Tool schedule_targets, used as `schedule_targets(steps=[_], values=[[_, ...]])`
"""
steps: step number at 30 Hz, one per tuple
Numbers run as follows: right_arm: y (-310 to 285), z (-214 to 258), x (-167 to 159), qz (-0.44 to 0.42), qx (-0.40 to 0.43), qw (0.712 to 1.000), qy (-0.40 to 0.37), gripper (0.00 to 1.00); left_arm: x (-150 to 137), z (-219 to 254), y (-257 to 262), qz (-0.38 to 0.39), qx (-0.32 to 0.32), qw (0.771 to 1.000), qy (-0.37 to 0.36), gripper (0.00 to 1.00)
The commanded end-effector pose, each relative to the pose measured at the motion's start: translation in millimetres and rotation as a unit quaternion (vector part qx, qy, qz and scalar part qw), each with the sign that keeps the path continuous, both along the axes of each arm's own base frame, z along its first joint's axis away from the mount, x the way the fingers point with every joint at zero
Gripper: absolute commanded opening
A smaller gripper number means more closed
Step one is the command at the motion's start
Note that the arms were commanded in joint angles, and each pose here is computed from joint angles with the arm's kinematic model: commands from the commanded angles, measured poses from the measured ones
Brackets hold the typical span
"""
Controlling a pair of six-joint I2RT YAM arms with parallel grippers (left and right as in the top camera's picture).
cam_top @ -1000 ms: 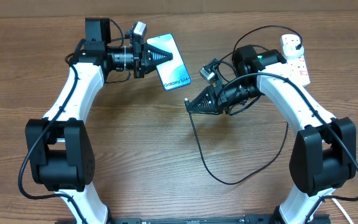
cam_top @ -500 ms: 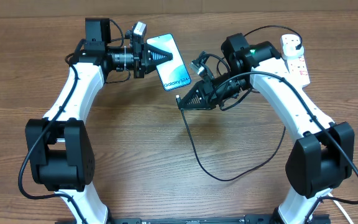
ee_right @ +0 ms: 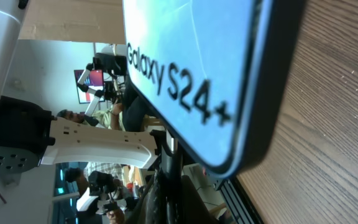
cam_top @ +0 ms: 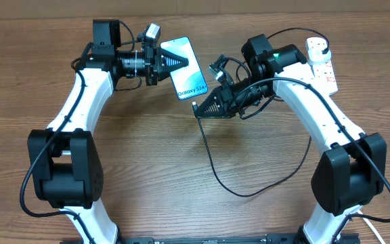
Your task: Plug charger to phone and switch on socket
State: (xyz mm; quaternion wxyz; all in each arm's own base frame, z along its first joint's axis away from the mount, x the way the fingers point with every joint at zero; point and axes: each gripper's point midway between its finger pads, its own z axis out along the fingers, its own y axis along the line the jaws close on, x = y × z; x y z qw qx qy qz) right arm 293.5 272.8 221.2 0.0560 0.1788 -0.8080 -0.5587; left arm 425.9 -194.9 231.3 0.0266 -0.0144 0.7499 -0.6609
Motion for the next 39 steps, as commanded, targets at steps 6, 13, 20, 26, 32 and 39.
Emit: schedule_targets(steps=[6,13,20,26,32,39], values=[[-8.0,26.8,7.2,-0.016,0.030,0.999,-0.023,0.04,-7.9,9.0,-4.6,-0.027,-0.022,0.999,-0.019,0.04],[-6.9,30.2,6.4,-0.015,0.040,0.999,-0.019,0.04,-7.9,9.0,-4.6,-0.027,-0.022,0.999,-0.019,0.04],[-6.0,30.3,5.8,-0.013,0.041,0.999,-0.019,0.04,-7.9,9.0,-4.6,-0.027,-0.022,0.999,-0.018,0.04],[-5.0,33.4,5.3,-0.012,0.050,0.999,-0.018,0.04,-7.5,8.6,-4.6,-0.026,-0.021,0.999,-0.018,0.04],[-4.9,34.0,5.2,-0.013,0.051,0.999,-0.014,0.04,-7.5,8.6,-4.6,-0.026,-0.021,0.999,-0.018,0.04],[2.5,33.8,-0.7,-0.003,0.049,0.999,-0.011,0.04,-7.5,8.6,-4.6,-0.026,-0.021,0.999,-0.018,0.04]])
